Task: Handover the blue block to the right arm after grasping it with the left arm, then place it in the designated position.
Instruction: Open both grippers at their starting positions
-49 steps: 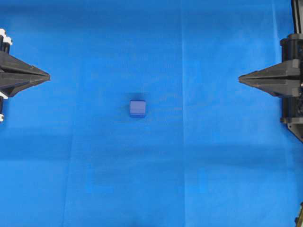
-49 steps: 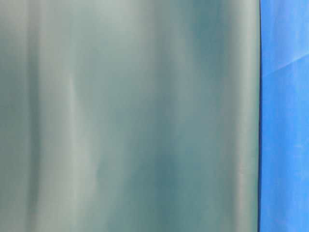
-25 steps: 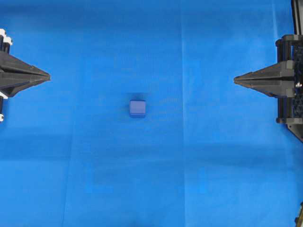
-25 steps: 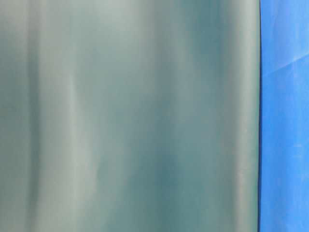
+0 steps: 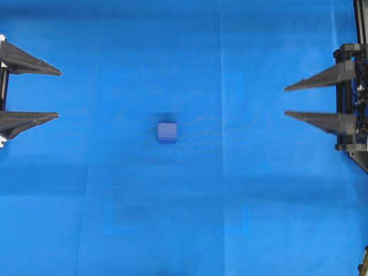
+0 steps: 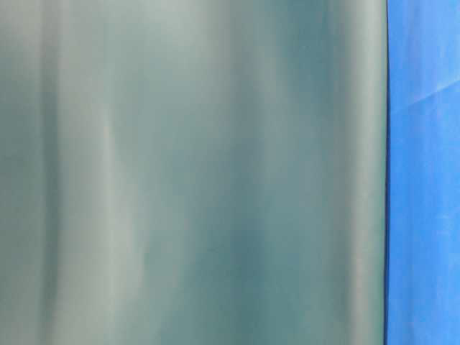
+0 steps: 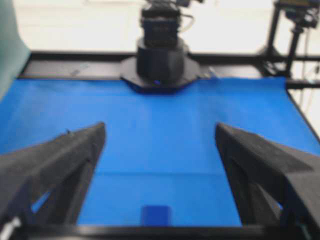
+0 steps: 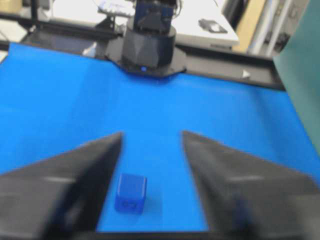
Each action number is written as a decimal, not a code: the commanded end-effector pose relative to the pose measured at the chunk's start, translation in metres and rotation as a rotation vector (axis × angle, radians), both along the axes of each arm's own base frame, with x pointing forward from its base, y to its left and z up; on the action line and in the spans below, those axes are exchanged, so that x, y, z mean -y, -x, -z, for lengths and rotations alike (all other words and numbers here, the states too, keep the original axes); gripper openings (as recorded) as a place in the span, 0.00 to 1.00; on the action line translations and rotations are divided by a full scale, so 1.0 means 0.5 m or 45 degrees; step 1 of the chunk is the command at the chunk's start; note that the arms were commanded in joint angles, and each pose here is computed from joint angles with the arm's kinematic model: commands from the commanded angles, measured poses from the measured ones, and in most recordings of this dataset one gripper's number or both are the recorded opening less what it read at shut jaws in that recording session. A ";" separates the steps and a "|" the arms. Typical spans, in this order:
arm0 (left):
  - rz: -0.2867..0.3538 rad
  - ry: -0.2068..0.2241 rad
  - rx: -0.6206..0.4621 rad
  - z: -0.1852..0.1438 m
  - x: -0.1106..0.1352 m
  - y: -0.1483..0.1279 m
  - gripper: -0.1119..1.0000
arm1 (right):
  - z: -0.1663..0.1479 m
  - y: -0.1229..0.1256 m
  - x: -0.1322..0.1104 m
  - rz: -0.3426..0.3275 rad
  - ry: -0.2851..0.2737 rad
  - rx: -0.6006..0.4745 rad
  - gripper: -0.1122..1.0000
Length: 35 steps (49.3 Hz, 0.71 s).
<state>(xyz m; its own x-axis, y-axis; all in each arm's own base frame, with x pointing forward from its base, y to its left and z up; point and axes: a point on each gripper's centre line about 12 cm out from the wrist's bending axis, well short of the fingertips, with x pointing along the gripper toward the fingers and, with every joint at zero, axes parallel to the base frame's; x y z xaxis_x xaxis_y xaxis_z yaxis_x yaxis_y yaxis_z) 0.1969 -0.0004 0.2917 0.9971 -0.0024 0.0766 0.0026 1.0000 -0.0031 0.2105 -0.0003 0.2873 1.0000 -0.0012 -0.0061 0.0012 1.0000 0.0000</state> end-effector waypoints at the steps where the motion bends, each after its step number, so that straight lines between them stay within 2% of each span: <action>1: 0.001 -0.004 0.023 -0.014 0.000 -0.003 0.93 | -0.020 -0.008 0.001 0.005 -0.006 0.031 0.78; 4: 0.000 -0.002 0.025 -0.015 0.000 -0.003 0.93 | -0.018 -0.009 0.002 0.007 -0.006 0.025 0.91; 6: 0.001 -0.004 0.027 -0.015 0.000 -0.003 0.94 | -0.017 -0.010 0.002 0.007 -0.006 0.023 0.96; 23: -0.003 -0.004 0.041 -0.018 -0.001 -0.017 0.94 | -0.016 -0.010 0.005 0.017 -0.006 0.022 0.98; 35: -0.014 -0.006 0.023 -0.013 -0.005 -0.068 0.94 | -0.016 -0.010 0.009 0.026 -0.006 0.022 0.98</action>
